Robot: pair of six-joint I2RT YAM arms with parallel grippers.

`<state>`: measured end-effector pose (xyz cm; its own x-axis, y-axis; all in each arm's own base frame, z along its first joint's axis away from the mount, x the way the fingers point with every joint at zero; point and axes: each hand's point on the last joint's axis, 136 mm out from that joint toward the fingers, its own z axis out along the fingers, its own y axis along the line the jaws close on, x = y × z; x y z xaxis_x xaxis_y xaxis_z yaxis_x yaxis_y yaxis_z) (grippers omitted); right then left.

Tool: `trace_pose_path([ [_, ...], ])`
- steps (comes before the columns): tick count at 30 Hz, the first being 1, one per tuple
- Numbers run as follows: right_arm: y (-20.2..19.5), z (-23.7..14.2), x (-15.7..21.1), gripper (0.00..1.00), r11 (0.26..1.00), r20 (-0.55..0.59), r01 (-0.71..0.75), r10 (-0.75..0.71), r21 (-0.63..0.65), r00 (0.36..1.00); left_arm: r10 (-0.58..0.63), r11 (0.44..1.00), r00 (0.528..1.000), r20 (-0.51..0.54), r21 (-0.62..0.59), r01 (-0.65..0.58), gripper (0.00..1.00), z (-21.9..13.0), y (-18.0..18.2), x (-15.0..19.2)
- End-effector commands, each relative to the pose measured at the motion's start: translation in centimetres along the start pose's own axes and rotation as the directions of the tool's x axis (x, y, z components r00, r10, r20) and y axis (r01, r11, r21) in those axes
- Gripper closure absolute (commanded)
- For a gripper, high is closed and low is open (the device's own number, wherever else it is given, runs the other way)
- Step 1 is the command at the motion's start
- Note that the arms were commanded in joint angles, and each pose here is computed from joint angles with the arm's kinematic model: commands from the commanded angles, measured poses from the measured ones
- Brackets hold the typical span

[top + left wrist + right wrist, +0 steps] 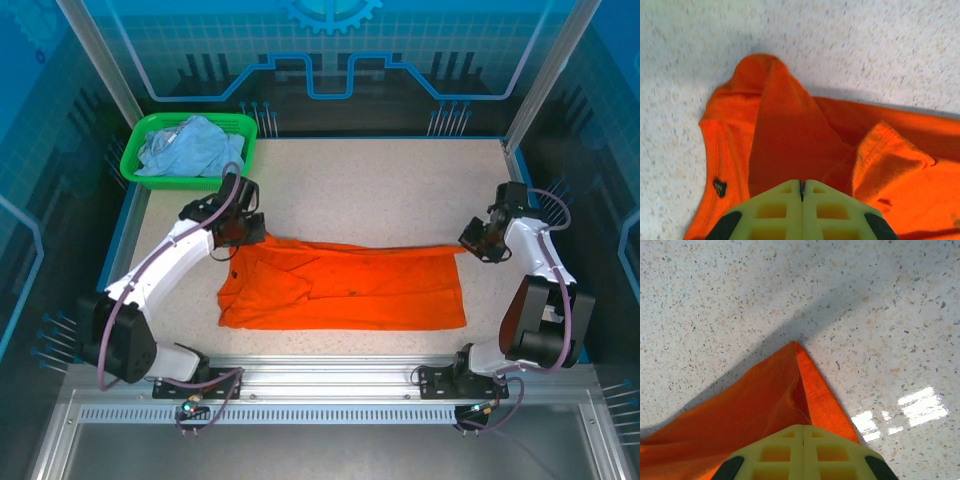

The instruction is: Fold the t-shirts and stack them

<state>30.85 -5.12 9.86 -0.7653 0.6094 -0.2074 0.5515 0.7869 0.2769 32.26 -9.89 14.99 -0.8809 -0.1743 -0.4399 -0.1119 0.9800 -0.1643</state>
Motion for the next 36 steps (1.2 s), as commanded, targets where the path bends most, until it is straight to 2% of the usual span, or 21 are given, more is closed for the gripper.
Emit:
trace_pose_path([
  [1,-0.6,0.0,0.6,1.00,0.999,-0.012,-0.038,0.038,-0.009,0.999,-0.058,0.998,0.997,-0.049,0.016,0.059,1.00,-0.6,0.4,2.6],
  [10,-1.8,1.6,3.1,1.00,0.995,-0.086,-0.101,0.102,0.007,0.991,-0.196,0.979,0.969,-0.147,0.024,0.202,0.98,-1.7,1.9,8.2],
  [11,-2.0,1.7,3.3,1.00,0.993,-0.092,-0.117,0.117,0.008,0.989,-0.216,0.975,0.964,-0.153,0.013,0.220,0.94,-2.0,2.2,8.7],
  [12,-2.3,1.7,3.7,0.97,0.991,-0.101,-0.136,0.136,0.011,0.986,-0.238,0.971,0.959,-0.151,-0.011,0.239,0.82,-2.3,2.8,9.3],
  [13,-2.6,1.7,4.1,0.92,0.988,-0.107,-0.155,0.156,0.017,0.982,-0.266,0.964,0.954,-0.138,-0.048,0.262,0.75,-2.8,3.8,9.7],
  [14,-2.9,1.7,4.5,0.88,0.985,-0.112,-0.173,0.175,0.026,0.978,-0.293,0.955,0.949,-0.119,-0.077,0.285,0.72,-3.3,4.5,9.9],
  [16,-3.9,1.5,5.2,0.76,0.971,-0.119,-0.235,0.238,0.041,0.964,-0.367,0.923,0.929,-0.051,-0.145,0.357,0.50,-4.5,6.3,9.9],
  [17,-4.4,1.4,5.4,0.71,0.964,-0.117,-0.263,0.267,0.043,0.957,-0.389,0.912,0.921,-0.019,-0.153,0.382,0.50,-5.0,6.7,9.7],
  [19,-5.5,0.8,5.5,0.69,0.941,-0.097,-0.333,0.337,0.053,0.937,-0.428,0.889,0.902,0.049,-0.158,0.430,0.50,-5.8,7.6,8.5],
  [22,-5.3,0.0,4.8,0.67,0.925,-0.063,-0.381,0.381,0.006,0.923,-0.447,0.889,0.894,0.035,-0.094,0.449,0.47,-4.9,6.7,6.6],
  [25,-2.6,-0.3,3.7,0.64,0.951,-0.022,-0.304,0.303,-0.060,0.953,-0.374,0.927,0.926,-0.050,-0.050,0.371,0.34,-2.8,4.7,4.7],
  [28,1.1,0.1,3.1,0.63,0.983,-0.036,-0.172,0.169,-0.070,0.985,-0.302,0.953,0.936,-0.181,-0.061,0.295,0.29,-0.3,3.4,3.5],
  [31,4.7,2.2,3.4,0.66,0.997,-0.108,-0.033,0.025,-0.067,0.994,-0.263,0.965,0.935,-0.237,-0.052,0.258,0.28,2.0,3.3,1.8],
  [33,6.0,3.5,3.4,0.68,0.999,-0.140,0.037,-0.042,-0.038,0.989,-0.272,0.962,0.929,-0.252,-0.092,0.257,0.29,3.5,4.5,0.6],
  [36,7.0,5.3,3.1,0.68,0.998,-0.173,0.053,-0.056,-0.024,0.983,-0.304,0.952,0.911,-0.278,-0.114,0.283,0.29,5.5,6.1,-0.7],
])
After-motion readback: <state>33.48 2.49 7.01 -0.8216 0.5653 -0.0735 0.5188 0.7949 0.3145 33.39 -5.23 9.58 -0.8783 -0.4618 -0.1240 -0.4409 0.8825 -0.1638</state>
